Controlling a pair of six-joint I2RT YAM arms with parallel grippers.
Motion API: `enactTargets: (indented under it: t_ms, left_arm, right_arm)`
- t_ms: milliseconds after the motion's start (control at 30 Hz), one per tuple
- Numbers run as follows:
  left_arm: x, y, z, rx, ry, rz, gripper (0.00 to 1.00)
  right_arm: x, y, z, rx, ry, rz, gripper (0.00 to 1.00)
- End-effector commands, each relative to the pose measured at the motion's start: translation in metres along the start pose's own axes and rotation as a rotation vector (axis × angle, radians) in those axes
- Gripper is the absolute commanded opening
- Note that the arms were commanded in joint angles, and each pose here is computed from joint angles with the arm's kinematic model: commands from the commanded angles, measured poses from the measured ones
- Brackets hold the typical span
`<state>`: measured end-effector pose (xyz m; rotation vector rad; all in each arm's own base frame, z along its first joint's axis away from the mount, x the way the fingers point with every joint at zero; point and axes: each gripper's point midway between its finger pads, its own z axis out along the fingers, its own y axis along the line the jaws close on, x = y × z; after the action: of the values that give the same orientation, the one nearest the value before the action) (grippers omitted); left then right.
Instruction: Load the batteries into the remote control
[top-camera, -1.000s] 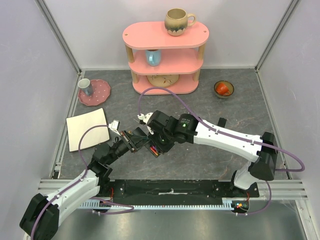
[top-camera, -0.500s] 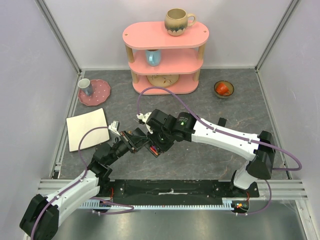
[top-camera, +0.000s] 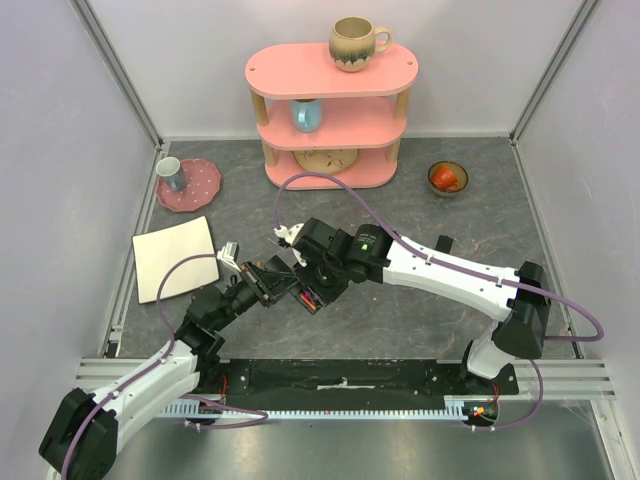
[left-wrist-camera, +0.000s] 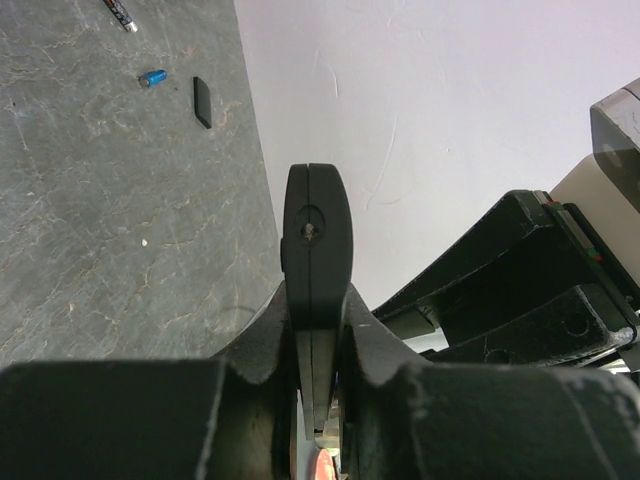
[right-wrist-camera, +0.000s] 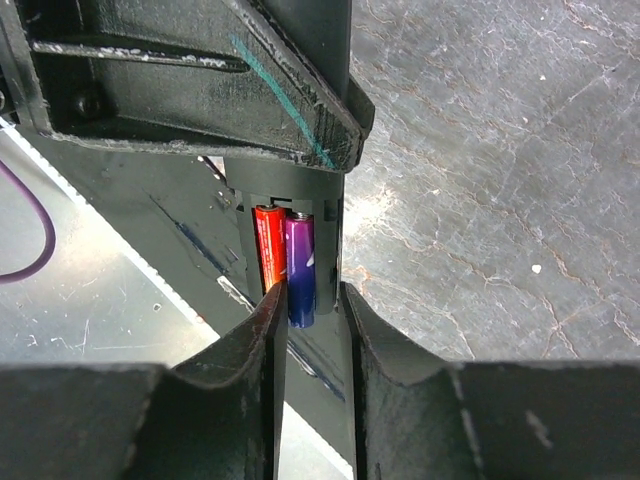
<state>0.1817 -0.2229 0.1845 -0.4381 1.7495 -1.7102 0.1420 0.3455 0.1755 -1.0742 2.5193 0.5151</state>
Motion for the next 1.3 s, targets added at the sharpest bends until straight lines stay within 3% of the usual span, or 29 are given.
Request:
enactTargets:
  t_ms: [0,467,733,833,867,933,967,1067,1267]
  left_arm:
    - [0.013,-0.003,-0.01,0.054,0.045,-0.07,0.02]
    - [0.014,0.007,-0.01,0.025,0.044,-0.063,0.02]
    - [0.014,0.008,-0.009,0.019,0.043,-0.06,0.02]
    - [0.013,0.006,-0.009,0.031,0.038,-0.064,0.02]
    - [0.013,0.004,-0.009,0.039,0.035,-0.072,0.02]
    - [0.012,-0.002,-0.009,0.067,0.033,-0.075,0.02]
    - [0.012,-0.004,-0.009,0.073,0.037,-0.087,0.02]
    - [0.015,-0.012,-0.008,0.104,0.063,-0.105,0.02]
    - [0.022,-0.023,-0.008,0.15,0.122,-0.1,0.02]
  right_arm:
    - [-0.016,-0.012,-0.003,0.047,-0.051,-0.004,0.34]
    - [-0.038,-0.003,-0.016,0.031,-0.116,0.031,0.51]
    - [-0.056,0.002,-0.033,0.01,-0.203,0.058,0.54]
    - [-0.062,-0.003,-0.054,0.006,-0.338,0.083,0.54]
    - [-0.079,0.001,-0.066,-0.031,-0.458,0.092,0.54]
    - [-0.064,-0.007,-0.078,-0.055,-0.568,0.126,0.55]
    - [-0.076,-0.004,-0.089,-0.097,-0.682,0.14,0.59]
    - [-0.06,-0.019,-0.101,-0.122,-0.817,0.202,0.71]
    - [-0.032,-0.02,-0.098,-0.225,-0.874,0.155,0.8]
